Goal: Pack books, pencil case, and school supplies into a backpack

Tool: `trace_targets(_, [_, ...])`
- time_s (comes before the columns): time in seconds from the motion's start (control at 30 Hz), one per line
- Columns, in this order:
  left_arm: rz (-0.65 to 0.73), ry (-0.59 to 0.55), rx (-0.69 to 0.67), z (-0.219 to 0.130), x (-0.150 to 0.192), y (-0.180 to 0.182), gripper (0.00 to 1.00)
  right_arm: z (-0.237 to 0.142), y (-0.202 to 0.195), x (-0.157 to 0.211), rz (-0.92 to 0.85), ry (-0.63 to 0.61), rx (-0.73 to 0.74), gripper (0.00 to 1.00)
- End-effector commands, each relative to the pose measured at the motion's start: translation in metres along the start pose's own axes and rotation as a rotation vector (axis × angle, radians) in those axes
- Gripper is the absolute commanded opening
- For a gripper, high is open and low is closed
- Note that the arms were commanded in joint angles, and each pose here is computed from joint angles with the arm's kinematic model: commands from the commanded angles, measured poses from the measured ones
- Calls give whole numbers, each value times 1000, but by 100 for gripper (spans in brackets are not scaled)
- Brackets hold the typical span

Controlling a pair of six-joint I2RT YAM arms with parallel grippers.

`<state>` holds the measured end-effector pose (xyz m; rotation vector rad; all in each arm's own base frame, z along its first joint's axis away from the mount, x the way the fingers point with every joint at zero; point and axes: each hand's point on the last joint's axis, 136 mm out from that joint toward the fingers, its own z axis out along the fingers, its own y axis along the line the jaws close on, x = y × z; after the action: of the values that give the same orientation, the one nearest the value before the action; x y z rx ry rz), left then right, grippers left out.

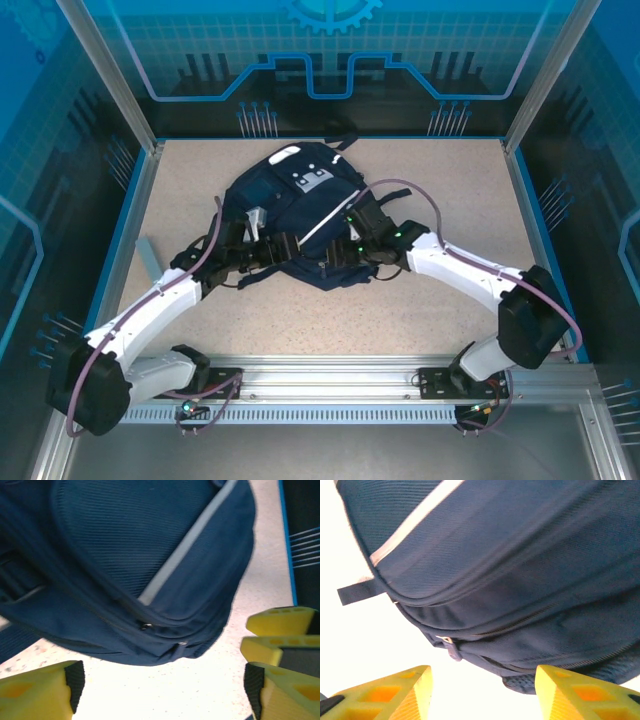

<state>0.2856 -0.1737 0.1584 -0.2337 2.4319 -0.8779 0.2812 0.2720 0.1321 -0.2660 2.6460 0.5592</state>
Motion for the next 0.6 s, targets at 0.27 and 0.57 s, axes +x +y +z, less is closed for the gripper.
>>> trace_targets(0.27, [-107,-37,-122,-3,-3,25,99,36,38,19,-203,80,32,52])
trace_targets(0.57, [-112,-27,-127,0,-2,27,99,59,34,23,-170,113,60,39])
